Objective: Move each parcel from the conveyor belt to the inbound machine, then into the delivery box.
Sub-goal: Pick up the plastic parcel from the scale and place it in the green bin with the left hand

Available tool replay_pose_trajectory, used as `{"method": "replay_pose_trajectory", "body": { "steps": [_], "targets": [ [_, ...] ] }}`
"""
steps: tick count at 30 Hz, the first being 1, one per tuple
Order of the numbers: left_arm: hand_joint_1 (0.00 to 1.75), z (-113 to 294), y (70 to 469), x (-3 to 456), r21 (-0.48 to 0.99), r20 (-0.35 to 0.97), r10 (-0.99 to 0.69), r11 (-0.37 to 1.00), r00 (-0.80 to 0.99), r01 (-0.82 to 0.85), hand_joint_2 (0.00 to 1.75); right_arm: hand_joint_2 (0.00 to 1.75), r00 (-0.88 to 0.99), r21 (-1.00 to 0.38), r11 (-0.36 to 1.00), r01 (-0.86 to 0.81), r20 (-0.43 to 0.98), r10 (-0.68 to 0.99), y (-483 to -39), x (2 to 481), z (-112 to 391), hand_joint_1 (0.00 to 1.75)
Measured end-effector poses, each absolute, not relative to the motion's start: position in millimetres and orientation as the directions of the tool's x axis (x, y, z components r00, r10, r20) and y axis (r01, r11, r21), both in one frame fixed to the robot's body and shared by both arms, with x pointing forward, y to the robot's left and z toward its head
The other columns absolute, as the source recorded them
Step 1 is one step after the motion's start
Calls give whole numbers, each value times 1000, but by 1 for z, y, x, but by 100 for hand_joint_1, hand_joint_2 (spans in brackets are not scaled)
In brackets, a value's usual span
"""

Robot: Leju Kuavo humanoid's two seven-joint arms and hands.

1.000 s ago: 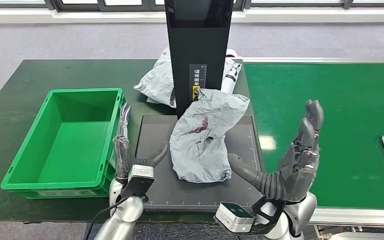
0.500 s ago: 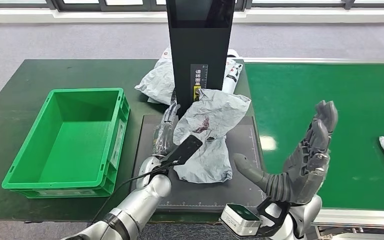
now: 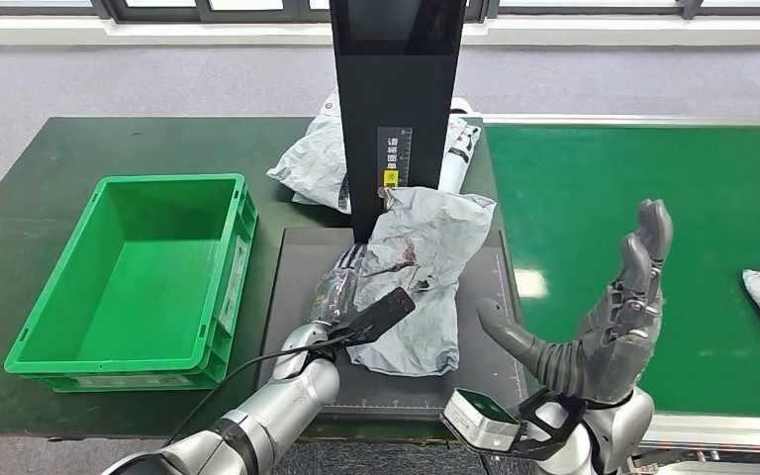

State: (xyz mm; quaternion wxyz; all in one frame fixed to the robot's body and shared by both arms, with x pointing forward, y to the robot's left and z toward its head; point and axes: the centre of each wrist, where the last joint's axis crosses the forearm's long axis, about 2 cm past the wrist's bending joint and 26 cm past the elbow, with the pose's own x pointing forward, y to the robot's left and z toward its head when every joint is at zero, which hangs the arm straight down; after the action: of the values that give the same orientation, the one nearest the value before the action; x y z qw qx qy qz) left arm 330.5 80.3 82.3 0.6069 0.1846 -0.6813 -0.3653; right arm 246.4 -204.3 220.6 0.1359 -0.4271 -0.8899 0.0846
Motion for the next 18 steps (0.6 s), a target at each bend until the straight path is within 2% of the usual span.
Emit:
{"method": "replay_pose_trajectory", "body": {
  "steps": [8, 18],
  "targets": [
    [175, 80, 80, 330, 760, 650, -732, 617, -204, 205, 175, 175, -597, -271, 618, 738, 166, 785, -206, 247, 219, 0],
    [175, 88, 81, 332, 815, 562, -777, 579, -283, 27, 175, 175, -576, -288, 603, 744, 180, 797, -206, 247, 219, 0]
  ]
}}
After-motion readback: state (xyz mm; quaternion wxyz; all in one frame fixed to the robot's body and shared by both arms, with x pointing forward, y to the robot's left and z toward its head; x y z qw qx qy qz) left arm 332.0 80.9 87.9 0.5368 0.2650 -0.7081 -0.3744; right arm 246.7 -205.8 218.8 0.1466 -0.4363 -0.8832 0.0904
